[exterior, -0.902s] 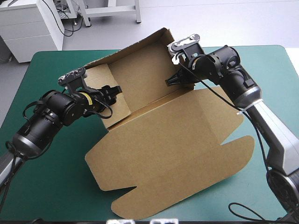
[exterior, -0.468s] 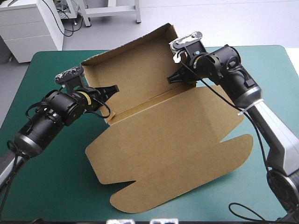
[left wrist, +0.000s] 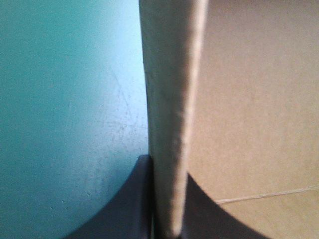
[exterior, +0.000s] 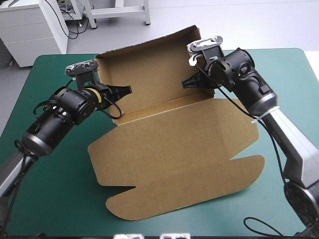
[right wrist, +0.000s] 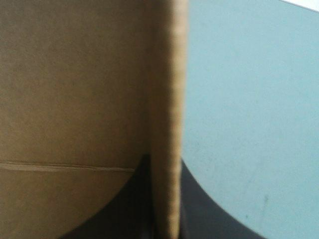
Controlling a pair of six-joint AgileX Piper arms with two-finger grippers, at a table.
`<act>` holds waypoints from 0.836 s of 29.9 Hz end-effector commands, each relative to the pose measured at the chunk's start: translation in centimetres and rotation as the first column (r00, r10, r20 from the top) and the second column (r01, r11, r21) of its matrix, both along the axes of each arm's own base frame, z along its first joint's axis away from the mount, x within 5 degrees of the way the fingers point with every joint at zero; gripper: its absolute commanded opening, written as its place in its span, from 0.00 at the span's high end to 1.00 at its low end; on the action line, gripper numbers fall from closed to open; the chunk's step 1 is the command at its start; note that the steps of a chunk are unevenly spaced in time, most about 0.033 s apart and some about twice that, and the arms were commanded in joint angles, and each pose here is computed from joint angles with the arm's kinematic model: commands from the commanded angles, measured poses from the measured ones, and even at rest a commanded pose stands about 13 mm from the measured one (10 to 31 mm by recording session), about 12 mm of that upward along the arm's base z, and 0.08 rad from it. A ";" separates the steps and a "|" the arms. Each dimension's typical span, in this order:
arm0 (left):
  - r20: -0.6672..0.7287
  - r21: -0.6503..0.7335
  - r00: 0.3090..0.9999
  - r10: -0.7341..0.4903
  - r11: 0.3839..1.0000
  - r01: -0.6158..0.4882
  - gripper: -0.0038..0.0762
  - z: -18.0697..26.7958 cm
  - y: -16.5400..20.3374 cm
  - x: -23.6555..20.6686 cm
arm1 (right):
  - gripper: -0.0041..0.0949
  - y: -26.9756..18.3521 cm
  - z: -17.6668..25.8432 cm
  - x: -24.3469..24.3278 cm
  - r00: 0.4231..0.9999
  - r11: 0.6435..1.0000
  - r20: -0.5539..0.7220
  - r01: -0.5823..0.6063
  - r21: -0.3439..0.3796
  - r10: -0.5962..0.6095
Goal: Fold the box
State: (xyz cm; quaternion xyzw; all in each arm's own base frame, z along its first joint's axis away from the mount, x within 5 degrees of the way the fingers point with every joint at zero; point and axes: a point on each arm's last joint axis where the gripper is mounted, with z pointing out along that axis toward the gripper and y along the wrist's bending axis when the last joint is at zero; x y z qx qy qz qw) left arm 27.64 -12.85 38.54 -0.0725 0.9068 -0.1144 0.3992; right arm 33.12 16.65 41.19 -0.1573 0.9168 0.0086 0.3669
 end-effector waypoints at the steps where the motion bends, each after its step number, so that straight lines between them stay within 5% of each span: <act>1: 0.066 0.049 0.996 -0.053 0.998 0.049 0.96 2.2 -0.4 0.9 | 0.97 -1.3 0.7 -0.1 0.998 0.995 0.005 0.064 -0.072 -0.063; 9: -0.178 0.228 0.975 -0.131 0.959 0.170 0.96 -2.3 -2.8 4.9 | 0.98 -0.1 -4.5 2.5 0.980 0.982 -0.171 0.072 -0.174 -0.102; 25: -0.329 0.376 0.938 -0.111 0.895 0.238 0.96 -7.5 -3.7 8.0 | 0.98 -0.1 -9.8 5.5 0.933 0.995 -0.351 0.045 -0.093 -0.075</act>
